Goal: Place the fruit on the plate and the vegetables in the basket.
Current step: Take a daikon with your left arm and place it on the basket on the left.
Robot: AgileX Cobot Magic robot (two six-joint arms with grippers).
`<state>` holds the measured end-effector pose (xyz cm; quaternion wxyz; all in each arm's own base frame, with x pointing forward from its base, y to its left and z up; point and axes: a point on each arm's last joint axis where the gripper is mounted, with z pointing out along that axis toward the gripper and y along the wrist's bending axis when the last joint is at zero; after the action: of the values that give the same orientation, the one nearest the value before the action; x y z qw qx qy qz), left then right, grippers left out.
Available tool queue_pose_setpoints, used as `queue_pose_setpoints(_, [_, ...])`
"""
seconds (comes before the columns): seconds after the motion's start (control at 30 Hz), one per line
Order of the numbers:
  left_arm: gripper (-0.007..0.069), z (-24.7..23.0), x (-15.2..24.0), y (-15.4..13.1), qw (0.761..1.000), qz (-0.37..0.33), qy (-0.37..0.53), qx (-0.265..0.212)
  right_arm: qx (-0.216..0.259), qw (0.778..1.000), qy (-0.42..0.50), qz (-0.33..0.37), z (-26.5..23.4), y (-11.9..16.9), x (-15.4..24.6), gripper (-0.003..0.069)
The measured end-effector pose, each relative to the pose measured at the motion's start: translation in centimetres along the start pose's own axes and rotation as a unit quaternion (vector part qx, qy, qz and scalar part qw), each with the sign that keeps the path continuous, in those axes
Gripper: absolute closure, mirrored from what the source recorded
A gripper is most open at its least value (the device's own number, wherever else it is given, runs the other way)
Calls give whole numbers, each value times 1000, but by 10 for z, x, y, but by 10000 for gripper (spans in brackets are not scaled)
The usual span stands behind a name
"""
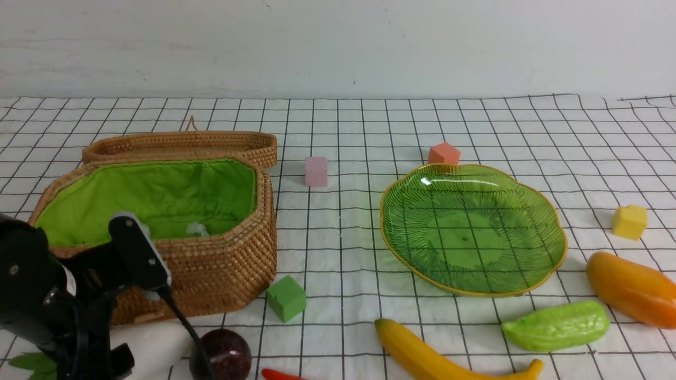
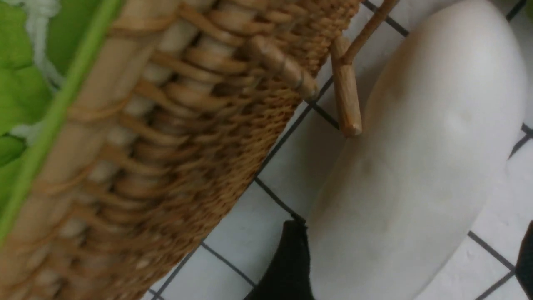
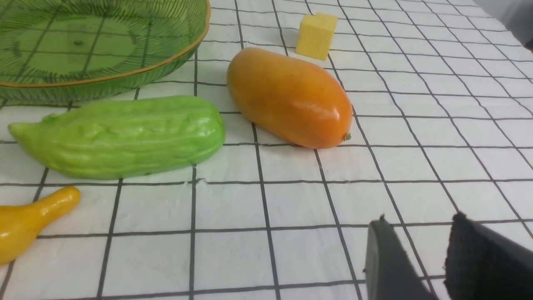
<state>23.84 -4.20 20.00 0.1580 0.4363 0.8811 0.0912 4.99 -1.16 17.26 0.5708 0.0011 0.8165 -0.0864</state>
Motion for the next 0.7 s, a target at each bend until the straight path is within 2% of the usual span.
queue_pose_setpoints(0.2, [2,18,-4,-1,1000,-6,8,20,0,1000,0,0,0,0,0,417])
queue_pose_setpoints(0.37, [120,20,-4,-2,1000,-13,10,26,0,1000,0,0,0,0,0,417])
queue_pose_setpoints(0.7, [121,5,4,-8,997,-24,39,54,0,1000,0,0,0,0,0,417])
